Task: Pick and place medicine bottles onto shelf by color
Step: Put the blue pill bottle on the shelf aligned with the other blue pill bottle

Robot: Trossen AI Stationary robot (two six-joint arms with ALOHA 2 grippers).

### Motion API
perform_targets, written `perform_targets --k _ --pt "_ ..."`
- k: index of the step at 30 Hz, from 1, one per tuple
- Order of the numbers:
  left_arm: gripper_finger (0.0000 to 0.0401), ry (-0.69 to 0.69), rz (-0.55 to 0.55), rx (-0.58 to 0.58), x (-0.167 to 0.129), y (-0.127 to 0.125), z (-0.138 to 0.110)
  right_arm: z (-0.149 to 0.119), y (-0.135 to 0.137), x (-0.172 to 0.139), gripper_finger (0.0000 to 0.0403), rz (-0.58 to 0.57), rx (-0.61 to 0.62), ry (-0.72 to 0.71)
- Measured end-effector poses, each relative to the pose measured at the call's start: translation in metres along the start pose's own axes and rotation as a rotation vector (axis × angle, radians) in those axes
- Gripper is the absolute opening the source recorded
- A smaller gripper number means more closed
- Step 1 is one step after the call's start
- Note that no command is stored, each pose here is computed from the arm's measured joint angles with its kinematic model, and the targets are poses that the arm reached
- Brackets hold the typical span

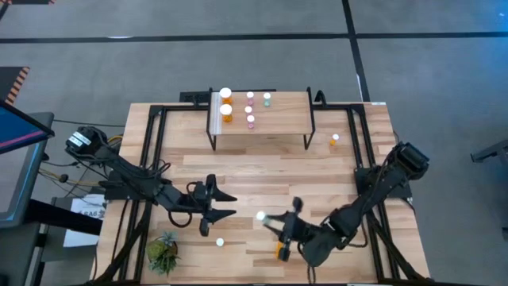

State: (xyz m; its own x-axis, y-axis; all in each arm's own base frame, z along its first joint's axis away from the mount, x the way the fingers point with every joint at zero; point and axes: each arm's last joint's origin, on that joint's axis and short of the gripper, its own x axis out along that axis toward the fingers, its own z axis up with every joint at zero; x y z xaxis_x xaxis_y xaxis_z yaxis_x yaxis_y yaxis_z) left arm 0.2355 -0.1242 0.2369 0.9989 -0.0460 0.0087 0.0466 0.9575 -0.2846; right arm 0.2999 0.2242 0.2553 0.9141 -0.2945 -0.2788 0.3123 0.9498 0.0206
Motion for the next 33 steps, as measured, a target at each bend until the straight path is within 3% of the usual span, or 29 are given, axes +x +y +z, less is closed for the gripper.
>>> perform_targets --k 6,10,19,33 --pt "0.0180 -0.008 -0.046 -0.009 0.000 -0.002 0.002 0.032 0.007 0.001 0.0123 0.085 -0.059 -0.212" --pt "0.0180 -0.011 -0.048 0.006 0.000 -0.002 0.002 0.044 -0.001 0.014 0.0123 0.180 -0.082 -0.263" --pt "0.0180 -0.012 -0.047 0.025 0.000 -0.002 0.002 0.055 -0.030 0.051 0.0123 0.261 -0.047 -0.249" --pt "0.0180 -0.097 -0.088 0.078 -0.004 -0.010 0.009 0.045 -0.037 0.060 0.0123 0.235 -0.036 -0.137"
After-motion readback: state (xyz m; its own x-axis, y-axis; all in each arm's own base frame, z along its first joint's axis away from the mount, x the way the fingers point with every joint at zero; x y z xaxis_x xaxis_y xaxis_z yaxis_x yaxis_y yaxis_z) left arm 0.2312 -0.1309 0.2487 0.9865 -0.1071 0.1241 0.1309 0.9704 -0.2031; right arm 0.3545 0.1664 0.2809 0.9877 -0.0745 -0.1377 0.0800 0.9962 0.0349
